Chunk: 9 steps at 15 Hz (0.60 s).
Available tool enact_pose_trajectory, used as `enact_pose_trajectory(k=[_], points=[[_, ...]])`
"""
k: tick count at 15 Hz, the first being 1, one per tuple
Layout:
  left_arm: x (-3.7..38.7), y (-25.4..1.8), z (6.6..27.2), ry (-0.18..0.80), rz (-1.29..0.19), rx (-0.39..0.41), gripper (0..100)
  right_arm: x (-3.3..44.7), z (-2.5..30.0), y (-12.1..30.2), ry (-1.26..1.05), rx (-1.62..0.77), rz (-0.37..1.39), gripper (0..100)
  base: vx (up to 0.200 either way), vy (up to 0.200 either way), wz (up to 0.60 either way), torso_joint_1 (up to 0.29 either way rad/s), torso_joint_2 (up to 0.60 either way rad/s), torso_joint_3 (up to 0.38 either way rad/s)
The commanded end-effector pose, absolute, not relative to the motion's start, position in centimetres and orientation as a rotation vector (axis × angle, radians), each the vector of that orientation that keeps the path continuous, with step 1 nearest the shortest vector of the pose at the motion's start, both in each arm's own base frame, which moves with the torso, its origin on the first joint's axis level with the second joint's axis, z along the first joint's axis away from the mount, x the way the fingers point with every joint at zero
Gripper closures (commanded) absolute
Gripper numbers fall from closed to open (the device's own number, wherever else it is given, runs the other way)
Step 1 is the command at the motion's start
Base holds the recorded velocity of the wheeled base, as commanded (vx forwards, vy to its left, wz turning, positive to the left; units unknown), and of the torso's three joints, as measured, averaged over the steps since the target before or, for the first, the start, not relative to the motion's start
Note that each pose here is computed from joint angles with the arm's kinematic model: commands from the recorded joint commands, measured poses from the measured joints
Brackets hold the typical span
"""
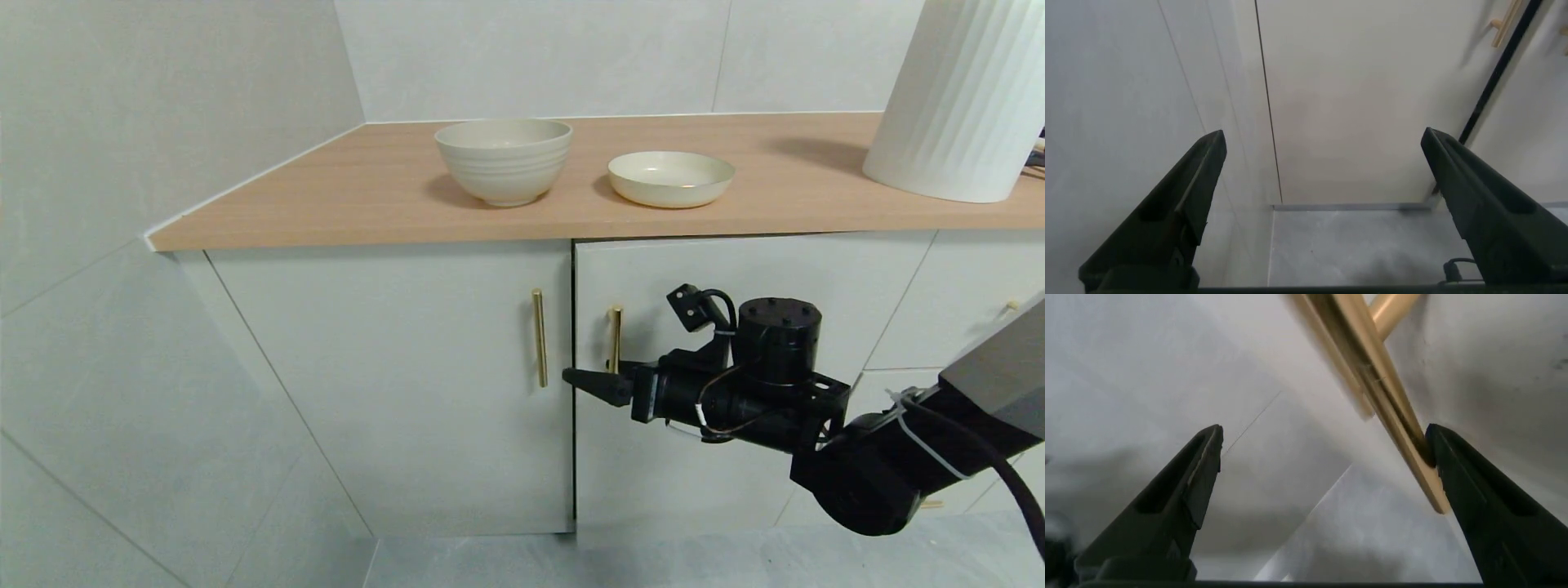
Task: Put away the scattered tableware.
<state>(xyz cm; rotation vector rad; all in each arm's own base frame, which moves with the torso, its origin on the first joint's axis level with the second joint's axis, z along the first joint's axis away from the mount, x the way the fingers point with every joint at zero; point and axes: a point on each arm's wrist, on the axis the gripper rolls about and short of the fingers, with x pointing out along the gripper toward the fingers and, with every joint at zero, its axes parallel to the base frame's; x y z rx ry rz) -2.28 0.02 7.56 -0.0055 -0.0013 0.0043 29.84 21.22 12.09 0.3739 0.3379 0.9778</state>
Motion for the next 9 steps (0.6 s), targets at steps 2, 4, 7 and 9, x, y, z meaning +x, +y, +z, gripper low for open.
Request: enact_pose_trajectory(k=[2,4,7,9], points=[[-2.3,0.0,7.6,-0.002,0.005,-0.006,0,28.8,13.0,20.7,0.333,0.375,1.019,0,0.000,0.000,0.00,0.000,0.00,0.000],[-2.3,0.0,7.6,0.000,0.005,-0.006,0,28.4,13.0,20.9,0.342,0.373,1.036,0,0.000,0.000,0.00,0.000,0.00,0.000],[-2.3,0.0,7.6,0.000,0.005,-0.006,0,27.5,13.5,20.3,0.340,0.373,1.041,0,0.000,0.000,0.00,0.000,0.00,0.000],[-2.3,0.0,7.6,-0.002,0.005,-0.006,0,26.5,14.1,19.9,0.335,0.371,1.061,0,0.000,0.000,0.00,0.000,0.00,0.000]])
